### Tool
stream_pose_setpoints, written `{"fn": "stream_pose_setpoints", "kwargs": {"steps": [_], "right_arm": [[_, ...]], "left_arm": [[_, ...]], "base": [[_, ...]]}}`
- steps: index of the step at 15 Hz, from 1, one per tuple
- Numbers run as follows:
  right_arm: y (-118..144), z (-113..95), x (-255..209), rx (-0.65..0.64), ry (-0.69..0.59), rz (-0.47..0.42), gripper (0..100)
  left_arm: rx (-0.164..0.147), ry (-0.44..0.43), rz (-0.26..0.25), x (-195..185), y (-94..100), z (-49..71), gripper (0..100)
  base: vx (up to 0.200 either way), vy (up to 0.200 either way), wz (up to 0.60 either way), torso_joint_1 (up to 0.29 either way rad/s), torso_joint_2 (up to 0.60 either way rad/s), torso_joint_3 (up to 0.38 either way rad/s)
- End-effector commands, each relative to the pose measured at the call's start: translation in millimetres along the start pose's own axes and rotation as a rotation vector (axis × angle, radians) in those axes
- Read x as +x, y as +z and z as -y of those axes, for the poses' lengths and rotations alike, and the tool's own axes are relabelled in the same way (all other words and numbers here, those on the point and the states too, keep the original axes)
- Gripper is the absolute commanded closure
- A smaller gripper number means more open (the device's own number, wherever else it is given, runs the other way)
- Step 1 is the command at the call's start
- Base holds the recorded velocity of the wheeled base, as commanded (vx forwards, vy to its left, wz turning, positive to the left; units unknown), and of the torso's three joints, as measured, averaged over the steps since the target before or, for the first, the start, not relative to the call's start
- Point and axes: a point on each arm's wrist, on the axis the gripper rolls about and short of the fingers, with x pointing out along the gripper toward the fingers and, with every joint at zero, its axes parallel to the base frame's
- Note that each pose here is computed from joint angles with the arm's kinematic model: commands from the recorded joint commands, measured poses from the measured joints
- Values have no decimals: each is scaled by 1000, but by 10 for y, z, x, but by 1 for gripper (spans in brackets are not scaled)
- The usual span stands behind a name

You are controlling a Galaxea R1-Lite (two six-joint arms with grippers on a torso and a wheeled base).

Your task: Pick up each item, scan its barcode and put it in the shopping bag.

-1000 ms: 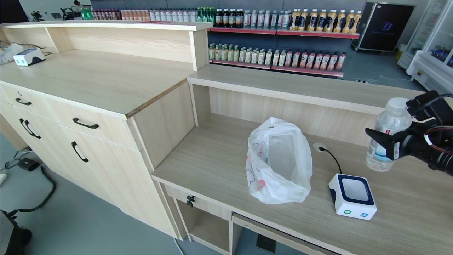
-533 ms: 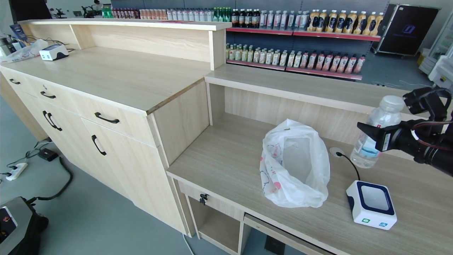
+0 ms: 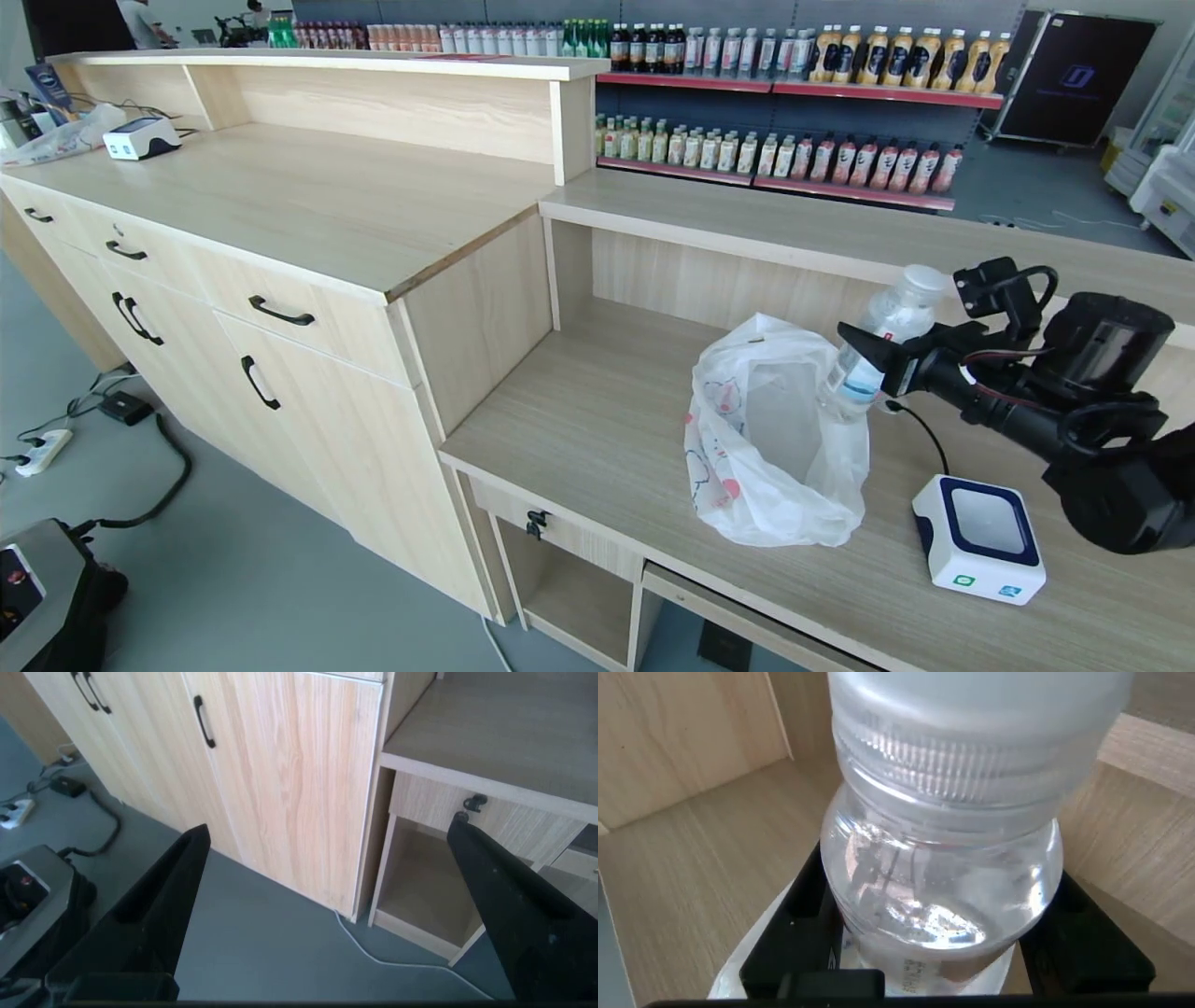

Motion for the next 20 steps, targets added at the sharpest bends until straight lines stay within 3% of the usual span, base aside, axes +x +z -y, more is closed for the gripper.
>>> {"fn": "stream_pose_setpoints", "kwargs": {"steps": [1,20], "right_arm": [[-356,2,205,-1,30,-56,100],[-875,107,1029,-32,52,14,100]], "left_arm": [[0,0,0,0,0,0,0],[0,0,0,0,0,0,0]], "base": [[0,0,0,0,0,0],[0,0,0,0,0,0]]}}
